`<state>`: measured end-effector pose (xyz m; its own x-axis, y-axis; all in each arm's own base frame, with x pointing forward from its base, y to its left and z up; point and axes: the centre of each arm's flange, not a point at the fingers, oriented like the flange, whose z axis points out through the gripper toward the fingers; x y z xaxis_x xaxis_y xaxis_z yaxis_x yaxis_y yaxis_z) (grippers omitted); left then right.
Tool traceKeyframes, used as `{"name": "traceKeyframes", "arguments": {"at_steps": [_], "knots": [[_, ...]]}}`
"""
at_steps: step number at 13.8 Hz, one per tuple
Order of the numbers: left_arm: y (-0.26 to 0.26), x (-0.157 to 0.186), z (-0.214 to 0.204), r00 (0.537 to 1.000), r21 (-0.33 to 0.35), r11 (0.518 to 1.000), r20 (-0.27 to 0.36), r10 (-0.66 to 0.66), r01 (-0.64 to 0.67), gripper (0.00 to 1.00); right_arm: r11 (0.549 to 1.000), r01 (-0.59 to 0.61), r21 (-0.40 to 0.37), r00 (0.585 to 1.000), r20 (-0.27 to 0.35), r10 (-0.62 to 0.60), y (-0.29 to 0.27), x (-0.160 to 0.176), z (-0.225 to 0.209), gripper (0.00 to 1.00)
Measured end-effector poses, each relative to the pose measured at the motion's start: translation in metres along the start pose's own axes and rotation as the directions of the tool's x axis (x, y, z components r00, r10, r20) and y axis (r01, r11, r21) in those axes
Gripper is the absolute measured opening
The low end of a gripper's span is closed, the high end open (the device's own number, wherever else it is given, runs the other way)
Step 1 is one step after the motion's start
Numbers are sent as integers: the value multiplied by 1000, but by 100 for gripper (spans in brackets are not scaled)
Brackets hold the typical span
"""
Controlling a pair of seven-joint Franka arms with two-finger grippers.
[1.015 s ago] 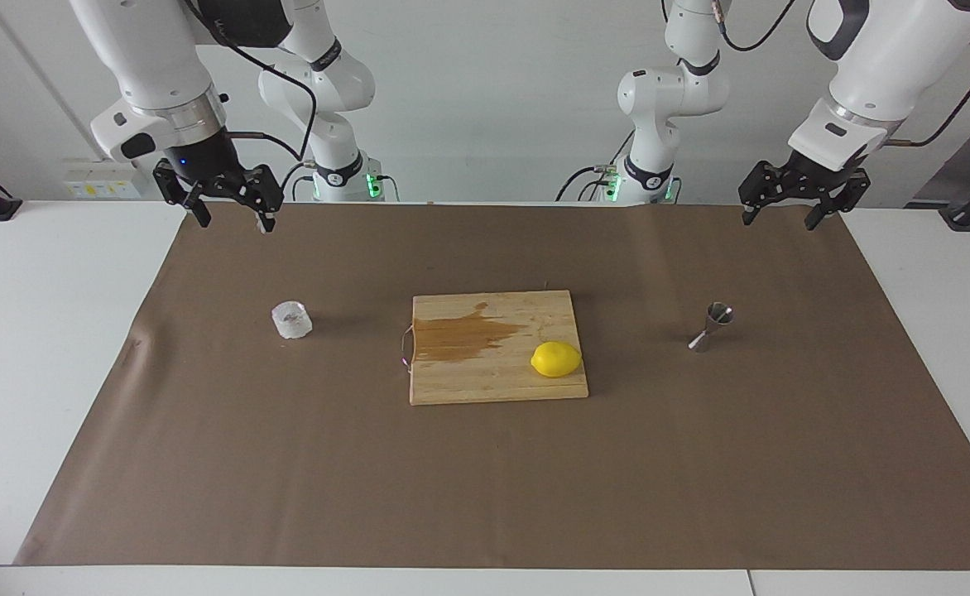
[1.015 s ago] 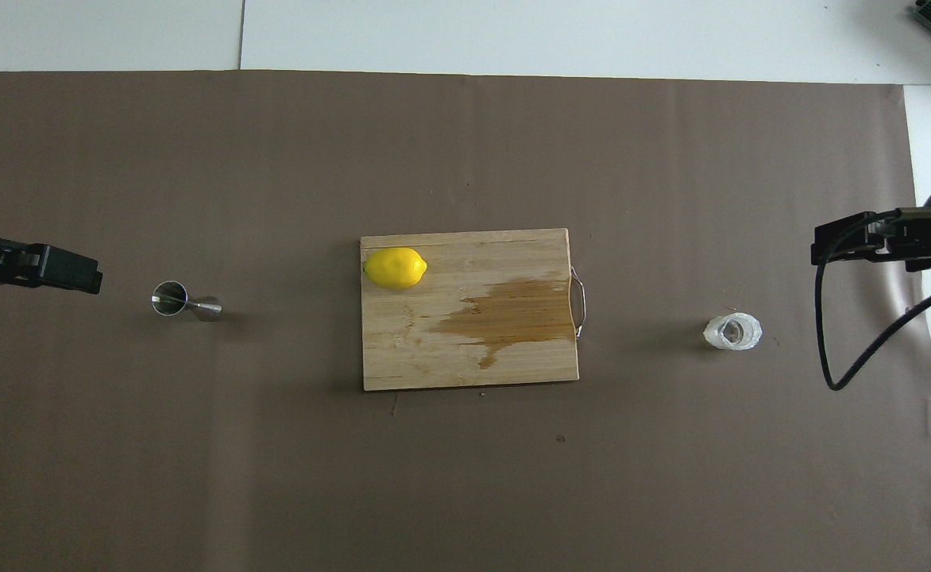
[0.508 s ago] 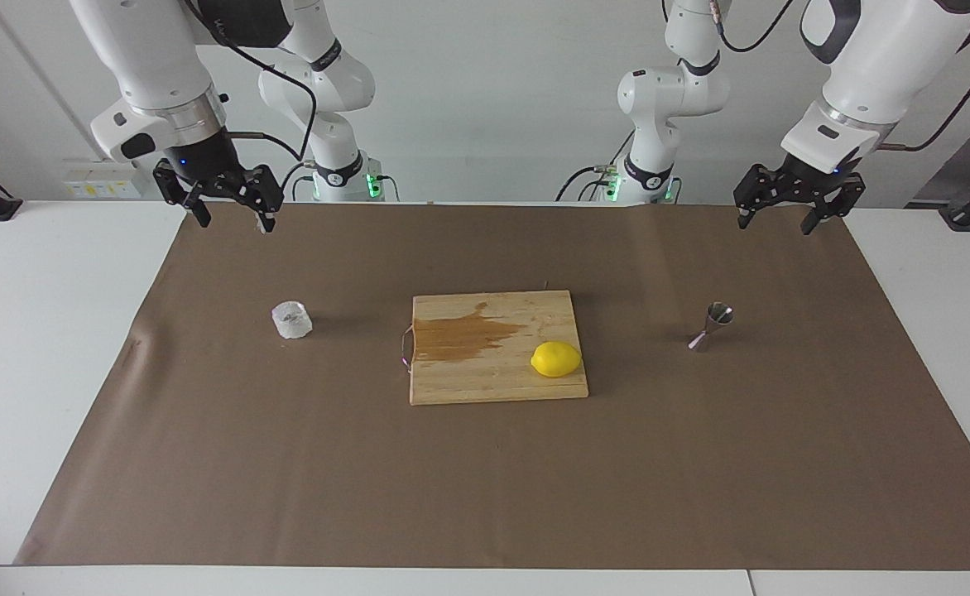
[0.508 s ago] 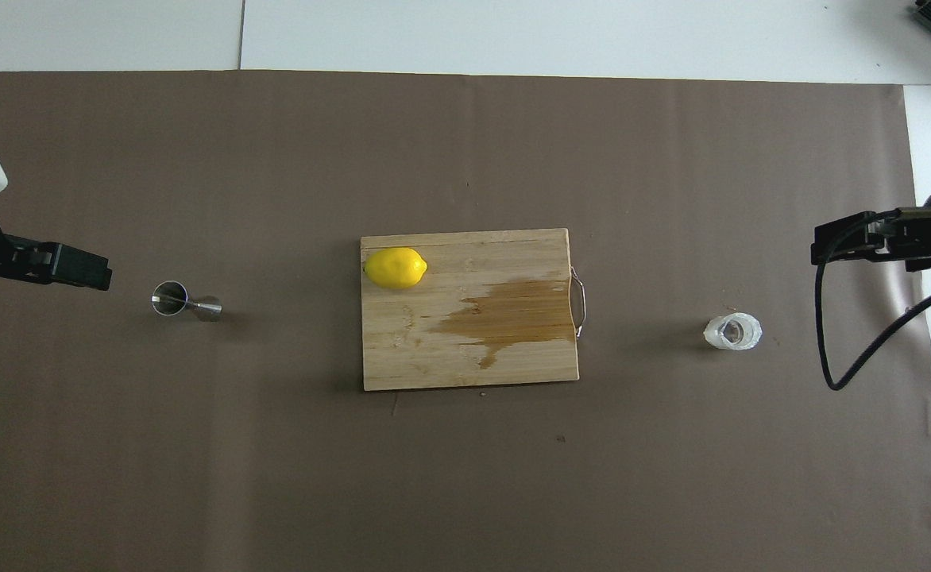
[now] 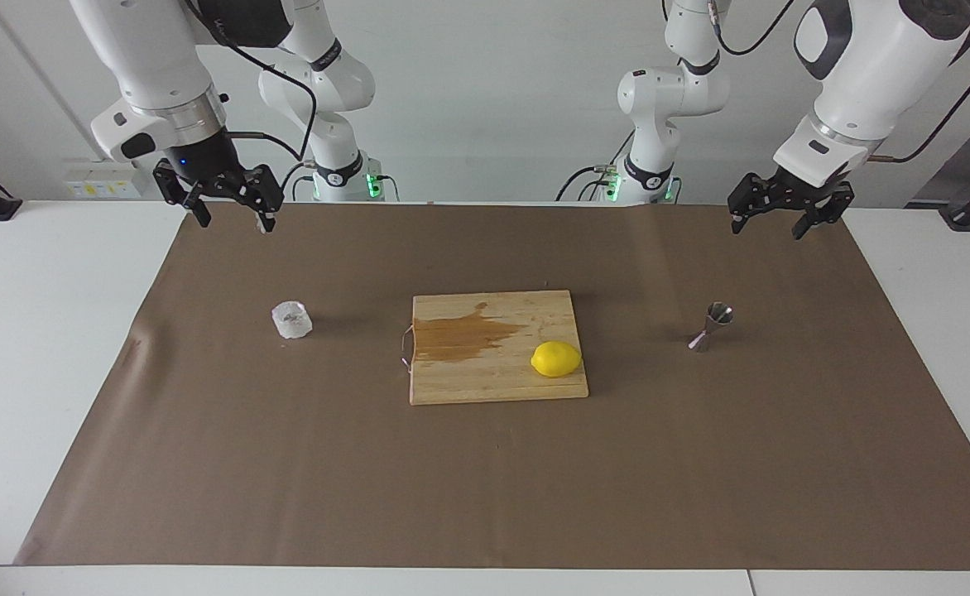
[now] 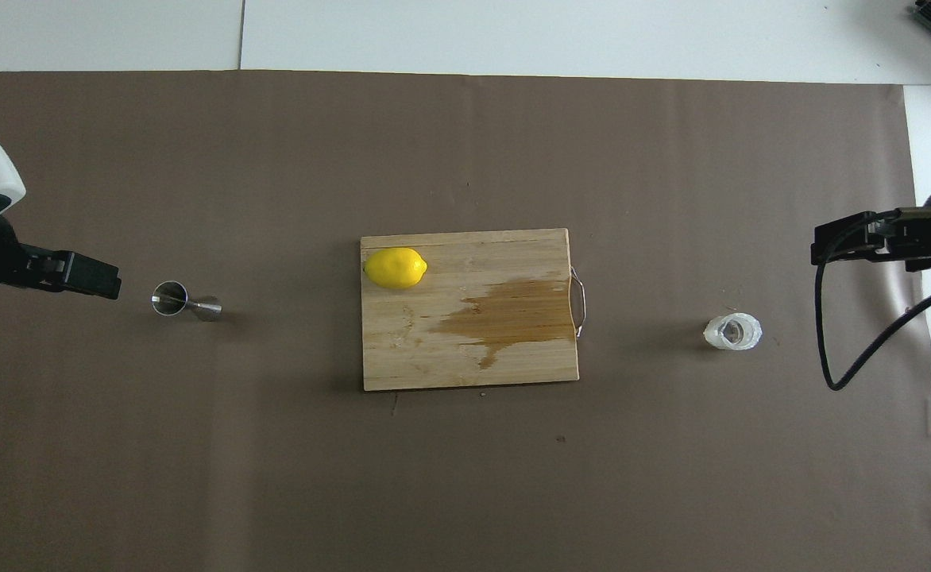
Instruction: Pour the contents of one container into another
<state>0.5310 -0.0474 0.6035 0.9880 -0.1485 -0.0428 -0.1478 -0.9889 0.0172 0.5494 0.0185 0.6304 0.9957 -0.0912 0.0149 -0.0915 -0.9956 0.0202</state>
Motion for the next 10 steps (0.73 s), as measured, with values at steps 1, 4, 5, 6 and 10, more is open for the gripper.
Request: {"name": "traceKeyframes", "arguments": {"at_steps": [1, 4, 5, 6, 10], "knots": [[0, 2, 2, 1000, -3, 1000, 19, -7, 7, 100, 1000, 0, 0, 1000, 0, 0, 0, 0, 0, 100], [-10, 35, 15, 994, -15, 999, 105, -42, 44, 100, 1000, 0, 0, 1000, 0, 0, 0, 0, 0, 100], [-16, 51, 24, 988, -15, 995, 125, -92, 95, 100, 1000, 0, 0, 1000, 0, 0, 0, 0, 0, 100], [-22, 64, 36, 975, -19, 984, 142, -171, 176, 100, 1000, 0, 0, 1000, 0, 0, 0, 0, 0, 100], [-52, 84, 80, 817, -87, 826, 236, -527, 558, 100, 1000, 0, 0, 1000, 0, 0, 0, 0, 0, 100]]}}
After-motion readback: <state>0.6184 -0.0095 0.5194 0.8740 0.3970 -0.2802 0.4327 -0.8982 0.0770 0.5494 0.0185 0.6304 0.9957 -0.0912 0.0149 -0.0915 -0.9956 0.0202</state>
